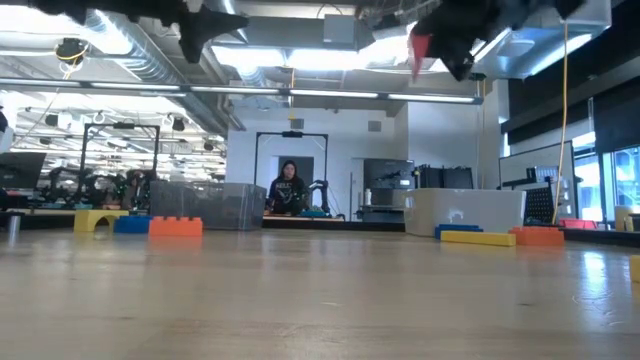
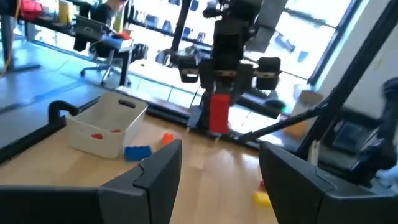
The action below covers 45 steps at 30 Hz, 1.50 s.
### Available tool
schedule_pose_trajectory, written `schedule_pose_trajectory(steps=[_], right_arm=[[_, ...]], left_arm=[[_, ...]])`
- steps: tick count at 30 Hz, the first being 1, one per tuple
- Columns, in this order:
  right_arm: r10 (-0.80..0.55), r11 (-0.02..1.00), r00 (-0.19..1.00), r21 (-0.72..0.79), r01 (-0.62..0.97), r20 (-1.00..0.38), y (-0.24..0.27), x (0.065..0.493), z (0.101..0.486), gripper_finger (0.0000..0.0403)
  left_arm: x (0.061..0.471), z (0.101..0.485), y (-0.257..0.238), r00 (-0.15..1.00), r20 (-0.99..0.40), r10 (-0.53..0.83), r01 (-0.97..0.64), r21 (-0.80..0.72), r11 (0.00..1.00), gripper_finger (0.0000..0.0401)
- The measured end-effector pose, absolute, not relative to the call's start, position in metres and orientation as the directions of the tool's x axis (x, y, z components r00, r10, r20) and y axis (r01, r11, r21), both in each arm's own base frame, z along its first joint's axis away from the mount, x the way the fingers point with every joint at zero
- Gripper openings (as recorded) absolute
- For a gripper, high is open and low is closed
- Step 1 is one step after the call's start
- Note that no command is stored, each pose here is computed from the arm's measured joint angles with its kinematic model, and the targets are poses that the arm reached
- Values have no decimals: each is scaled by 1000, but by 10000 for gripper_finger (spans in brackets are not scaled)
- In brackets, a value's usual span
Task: Sort & place blocks by color
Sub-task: Put the red triangular block into the gray bin
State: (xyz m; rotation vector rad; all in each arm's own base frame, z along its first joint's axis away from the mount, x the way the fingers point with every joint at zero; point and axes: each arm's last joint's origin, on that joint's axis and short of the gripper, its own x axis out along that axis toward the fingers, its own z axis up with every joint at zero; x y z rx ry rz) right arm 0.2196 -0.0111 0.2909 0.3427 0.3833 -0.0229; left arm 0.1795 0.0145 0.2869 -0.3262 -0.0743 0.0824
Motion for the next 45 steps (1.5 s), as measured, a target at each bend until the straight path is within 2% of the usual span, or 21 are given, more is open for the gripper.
schedule_pose_trajectory(steps=[7,17,24,26,29,32,36,41,45], right_arm=[[12,911,977,405,78,-215,-10,197,281,133],[11,909,977,410,79,-212,-10,197,281,133],[-44,890,976,435,134,-212,-12,198,288,133],[-75,897,973,411,161,-218,-13,200,291,133],[-194,898,949,346,273,-247,-17,200,299,133],[-350,855,879,272,441,-324,-26,199,305,133],[-527,742,713,158,652,-462,-50,196,314,133],[-500,683,546,81,726,-672,-96,199,314,133],[-454,660,404,5,752,-794,-140,200,293,133]], left_arm=[[176,280,14,985,114,133,-88,-336,938,206],[176,281,14,982,130,135,-85,-337,938,206],[176,284,14,978,157,136,-77,-337,938,206],[176,284,14,978,157,136,-76,-338,938,206],[176,284,14,978,161,136,-72,-352,933,206],[176,284,14,977,161,136,-72,-354,932,206],[176,284,14,977,161,137,-72,-355,932,206],[175,284,15,971,161,179,-111,-361,926,206],[175,284,16,964,160,212,-141,-366,920,206]])
